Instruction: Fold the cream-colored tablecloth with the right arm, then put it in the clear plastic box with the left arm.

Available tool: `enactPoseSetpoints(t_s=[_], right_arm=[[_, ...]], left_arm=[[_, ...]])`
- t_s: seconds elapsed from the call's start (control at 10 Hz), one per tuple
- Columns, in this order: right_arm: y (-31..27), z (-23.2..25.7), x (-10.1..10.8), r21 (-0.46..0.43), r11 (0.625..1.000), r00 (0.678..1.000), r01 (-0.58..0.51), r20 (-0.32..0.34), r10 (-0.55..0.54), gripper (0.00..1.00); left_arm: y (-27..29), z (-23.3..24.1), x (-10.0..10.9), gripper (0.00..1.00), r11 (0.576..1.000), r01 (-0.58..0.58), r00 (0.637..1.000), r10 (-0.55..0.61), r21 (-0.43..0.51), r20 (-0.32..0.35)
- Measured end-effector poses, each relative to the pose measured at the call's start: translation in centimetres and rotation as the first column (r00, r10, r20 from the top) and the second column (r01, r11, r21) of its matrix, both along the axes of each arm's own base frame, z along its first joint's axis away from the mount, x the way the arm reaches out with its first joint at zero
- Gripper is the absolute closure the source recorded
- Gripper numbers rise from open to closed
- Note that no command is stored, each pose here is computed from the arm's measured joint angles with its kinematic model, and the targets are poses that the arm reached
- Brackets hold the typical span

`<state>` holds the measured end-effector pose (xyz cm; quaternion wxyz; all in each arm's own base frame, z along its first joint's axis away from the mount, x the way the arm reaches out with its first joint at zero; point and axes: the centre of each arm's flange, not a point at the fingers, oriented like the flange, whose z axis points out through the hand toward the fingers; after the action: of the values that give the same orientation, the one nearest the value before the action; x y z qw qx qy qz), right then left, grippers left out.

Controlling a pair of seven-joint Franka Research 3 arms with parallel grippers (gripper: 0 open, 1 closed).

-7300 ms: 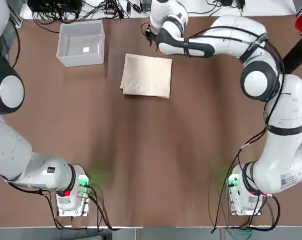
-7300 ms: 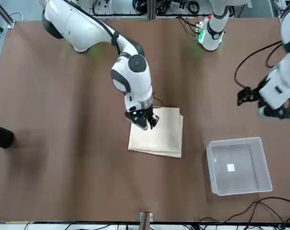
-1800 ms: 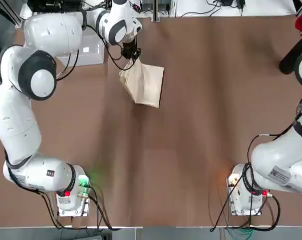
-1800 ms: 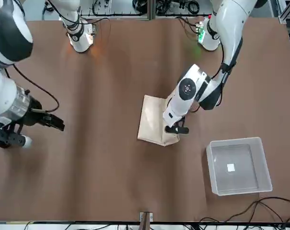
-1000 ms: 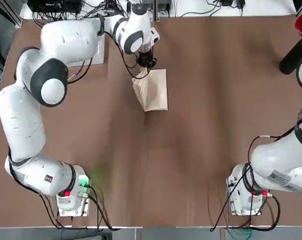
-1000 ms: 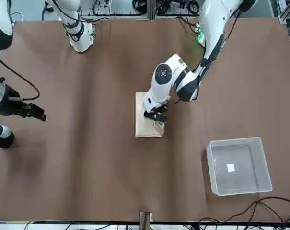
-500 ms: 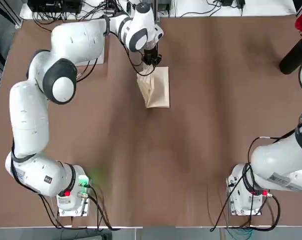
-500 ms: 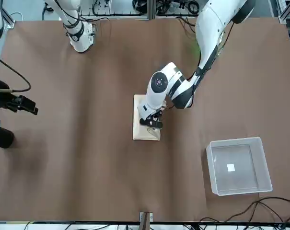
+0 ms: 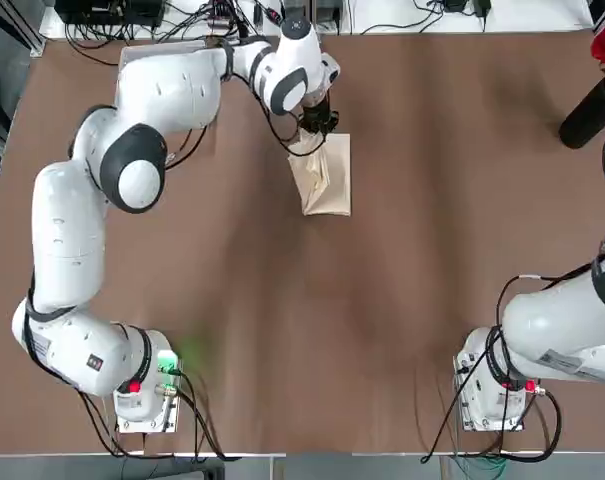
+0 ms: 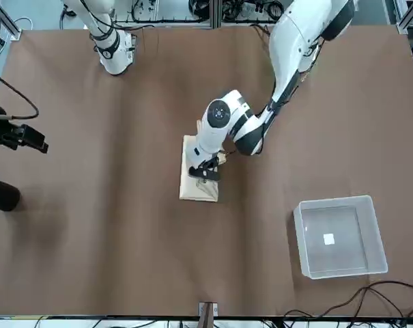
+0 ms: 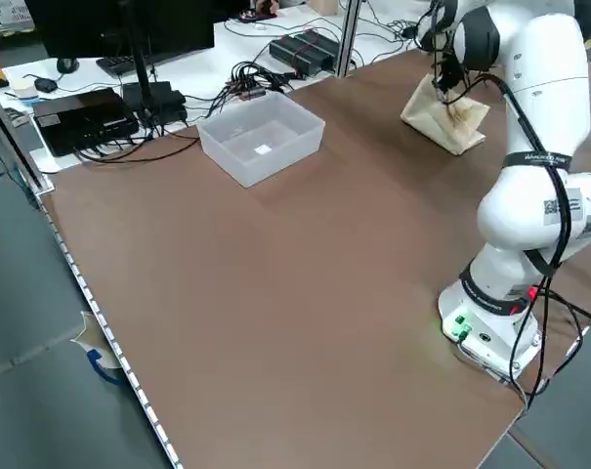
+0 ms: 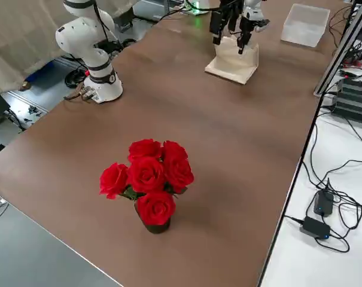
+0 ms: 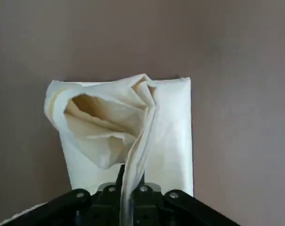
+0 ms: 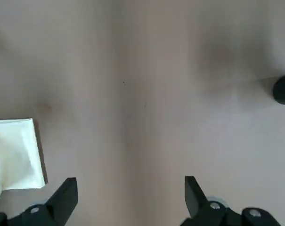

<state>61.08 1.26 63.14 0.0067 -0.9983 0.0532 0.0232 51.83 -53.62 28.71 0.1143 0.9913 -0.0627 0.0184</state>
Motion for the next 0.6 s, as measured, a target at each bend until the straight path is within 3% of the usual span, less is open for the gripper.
enactPoseSetpoints(t_s=[0.2,0.3,0.6], right_arm=[[-0.4,0.0,-0.5,-0.001,1.000,1.000,-0.011,-0.016,0.011,0.00],[-0.3,0.0,-0.5,-0.001,1.000,1.000,-0.015,-0.018,0.015,0.00],[-0.2,0.6,-0.9,-0.006,1.000,1.000,-0.013,-0.011,0.013,0.00]], left_arm=[[-1.0,-0.5,-0.1,0.89,1.000,0.001,1.000,-0.001,-0.019,0.002],[-1.5,-1.1,-0.1,0.81,0.999,0.001,1.000,0.000,-0.036,0.007],[-2.1,-2.9,0.0,0.37,0.997,-0.006,1.000,0.007,-0.080,0.018]])
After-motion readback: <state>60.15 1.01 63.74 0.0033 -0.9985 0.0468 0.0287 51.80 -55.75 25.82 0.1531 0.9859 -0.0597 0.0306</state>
